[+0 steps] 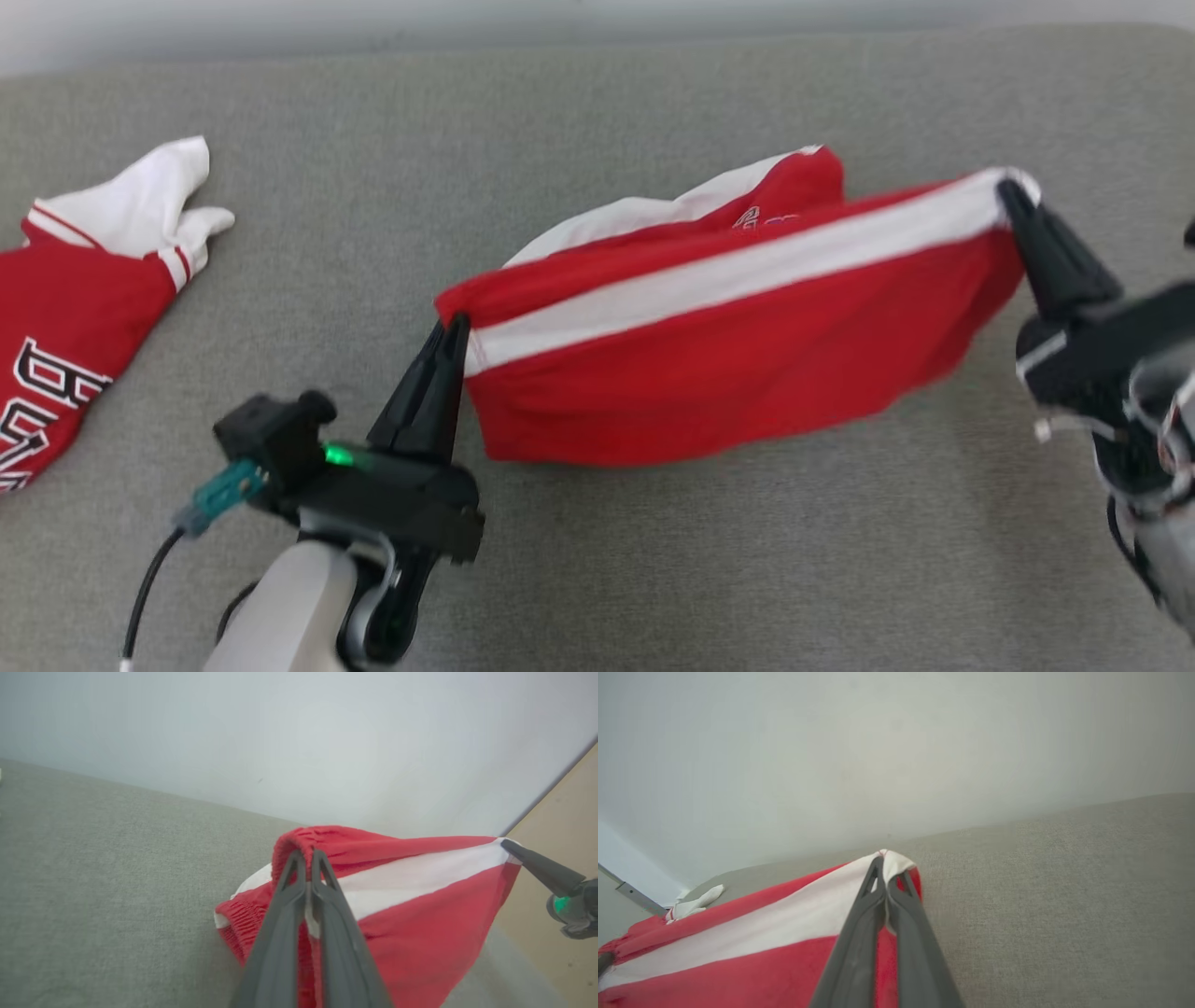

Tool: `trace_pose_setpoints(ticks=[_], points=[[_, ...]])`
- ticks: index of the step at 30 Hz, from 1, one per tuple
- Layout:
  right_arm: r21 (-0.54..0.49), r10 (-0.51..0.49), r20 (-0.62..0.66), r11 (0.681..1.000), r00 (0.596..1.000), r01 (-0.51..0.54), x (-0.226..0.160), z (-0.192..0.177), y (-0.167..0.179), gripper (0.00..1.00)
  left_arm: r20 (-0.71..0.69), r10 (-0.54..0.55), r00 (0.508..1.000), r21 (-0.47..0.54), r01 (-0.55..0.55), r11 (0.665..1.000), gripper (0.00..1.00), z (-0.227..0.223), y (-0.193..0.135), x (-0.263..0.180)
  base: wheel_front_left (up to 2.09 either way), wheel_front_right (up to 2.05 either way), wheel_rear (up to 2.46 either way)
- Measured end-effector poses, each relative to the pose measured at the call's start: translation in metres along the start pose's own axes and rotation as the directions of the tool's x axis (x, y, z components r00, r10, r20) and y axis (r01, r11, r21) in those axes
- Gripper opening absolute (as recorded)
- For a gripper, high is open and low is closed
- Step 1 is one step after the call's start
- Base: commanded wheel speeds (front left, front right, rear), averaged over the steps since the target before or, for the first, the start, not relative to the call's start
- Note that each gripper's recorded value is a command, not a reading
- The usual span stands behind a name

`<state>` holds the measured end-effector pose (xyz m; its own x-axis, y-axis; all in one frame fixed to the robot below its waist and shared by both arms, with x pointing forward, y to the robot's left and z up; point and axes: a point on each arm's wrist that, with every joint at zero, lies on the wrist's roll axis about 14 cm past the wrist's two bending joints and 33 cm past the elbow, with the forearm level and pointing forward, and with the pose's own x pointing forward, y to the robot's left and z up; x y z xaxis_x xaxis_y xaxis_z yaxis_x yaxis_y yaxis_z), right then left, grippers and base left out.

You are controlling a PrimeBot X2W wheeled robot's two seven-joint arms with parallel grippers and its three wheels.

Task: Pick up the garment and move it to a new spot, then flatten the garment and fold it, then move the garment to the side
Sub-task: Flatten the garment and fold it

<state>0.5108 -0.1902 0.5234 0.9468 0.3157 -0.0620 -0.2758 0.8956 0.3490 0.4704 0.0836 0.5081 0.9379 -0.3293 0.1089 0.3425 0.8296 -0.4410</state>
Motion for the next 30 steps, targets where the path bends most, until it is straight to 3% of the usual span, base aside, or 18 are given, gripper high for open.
trace_pose_setpoints(ticks=[4,13,14,15,16,17,18,30], points=[[-0.005,-0.005,-0.038,1.0,0.999,0.005,0.044,-0.01,-0.002,0.0,-0.014,0.025,1.0,-0.004,-0.025,1.0,0.0,-0.007,0.012,0.017,0.0,0.0,0.0],[-0.022,-0.005,-0.134,1.0,0.991,0.003,0.102,-0.05,0.004,0.0,-0.079,0.093,0.993,0.057,-0.089,0.994,0.0,-0.028,0.043,0.027,0.0,0.0,0.0],[-0.025,-0.008,-0.15,1.0,0.989,0.004,0.106,-0.057,0.004,0.03,-0.082,0.1,0.992,0.058,-0.095,0.994,0.0,-0.03,0.046,0.027,0.0,0.0,0.0],[-0.027,-0.009,-0.167,1.0,0.986,0.004,0.108,-0.064,0.004,0.2,-0.081,0.105,0.991,0.061,-0.101,0.993,0.0,-0.029,0.049,0.027,0.0,0.0,0.0],[-0.029,-0.008,-0.182,1.0,0.983,0.003,0.11,-0.07,0.005,0.93,-0.082,0.111,0.99,0.064,-0.106,0.992,0.07,-0.03,0.051,0.027,0.0,0.0,0.0],[-0.025,-0.008,-0.193,1.0,0.981,0.003,0.111,-0.076,0.006,1.0,-0.086,0.114,0.99,0.078,-0.107,0.991,0.48,-0.031,0.052,0.026,0.0,0.0,0.0],[-0.025,-0.007,-0.204,1.0,0.979,0.002,0.112,-0.08,0.007,1.0,-0.092,0.109,0.99,0.11,-0.099,0.989,1.0,-0.031,0.052,0.025,0.0,0.0,0.0],[-0.113,-0.049,-0.213,0.993,0.976,0.025,0.074,-0.067,-0.013,1.0,-0.001,0.163,0.987,0.175,-0.161,0.971,1.0,-0.002,0.055,-0.013,0.0,0.0,0.0]])
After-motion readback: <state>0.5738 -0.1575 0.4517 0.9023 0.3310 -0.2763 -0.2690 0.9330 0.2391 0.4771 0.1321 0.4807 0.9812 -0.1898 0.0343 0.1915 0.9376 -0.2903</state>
